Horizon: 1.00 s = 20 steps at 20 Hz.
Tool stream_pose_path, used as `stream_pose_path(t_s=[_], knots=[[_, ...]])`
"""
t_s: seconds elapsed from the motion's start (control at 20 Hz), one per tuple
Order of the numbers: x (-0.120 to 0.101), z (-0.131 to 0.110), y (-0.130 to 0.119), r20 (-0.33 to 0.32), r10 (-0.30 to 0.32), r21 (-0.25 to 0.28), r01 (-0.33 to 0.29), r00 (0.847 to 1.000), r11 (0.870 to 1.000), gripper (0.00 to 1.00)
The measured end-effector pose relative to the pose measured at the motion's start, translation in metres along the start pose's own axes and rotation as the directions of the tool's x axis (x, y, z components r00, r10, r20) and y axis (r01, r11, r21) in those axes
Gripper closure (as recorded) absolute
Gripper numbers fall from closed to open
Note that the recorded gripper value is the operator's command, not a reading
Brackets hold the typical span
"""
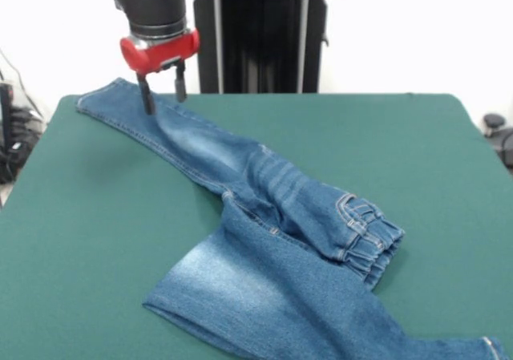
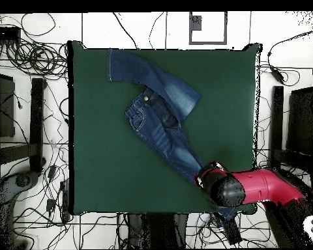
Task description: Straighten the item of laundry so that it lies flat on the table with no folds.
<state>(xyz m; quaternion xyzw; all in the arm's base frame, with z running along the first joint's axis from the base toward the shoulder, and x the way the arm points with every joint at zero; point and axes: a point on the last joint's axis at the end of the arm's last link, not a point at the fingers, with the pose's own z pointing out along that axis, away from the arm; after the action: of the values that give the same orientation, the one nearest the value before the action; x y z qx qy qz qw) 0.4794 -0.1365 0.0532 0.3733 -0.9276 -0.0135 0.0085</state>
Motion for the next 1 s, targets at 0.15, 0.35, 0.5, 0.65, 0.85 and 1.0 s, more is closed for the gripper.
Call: stream_pose_path(t_s=[0.15, 0.35, 0.5, 0.65, 0.85, 1.0], knots=[[-0.013, 0.005, 0.006, 0.035, -0.018, 0.007, 0.018, 0.999, 1.0, 0.0], [-0.027, 0.013, 0.014, 0.076, -0.037, 0.006, 0.036, 0.996, 0.999, 0.0], [-0.035, 0.017, 0.02, 0.102, -0.045, 0.004, 0.045, 0.994, 0.999, 0.0], [-0.043, 0.025, 0.029, 0.13, -0.048, -0.008, 0.05, 0.99, 0.999, 0.0], [-0.045, 0.028, 0.034, 0.136, -0.046, -0.018, 0.049, 0.99, 0.999, 1.0], [-0.045, 0.028, 0.036, 0.134, -0.044, -0.021, 0.047, 0.99, 0.999, 1.0]])
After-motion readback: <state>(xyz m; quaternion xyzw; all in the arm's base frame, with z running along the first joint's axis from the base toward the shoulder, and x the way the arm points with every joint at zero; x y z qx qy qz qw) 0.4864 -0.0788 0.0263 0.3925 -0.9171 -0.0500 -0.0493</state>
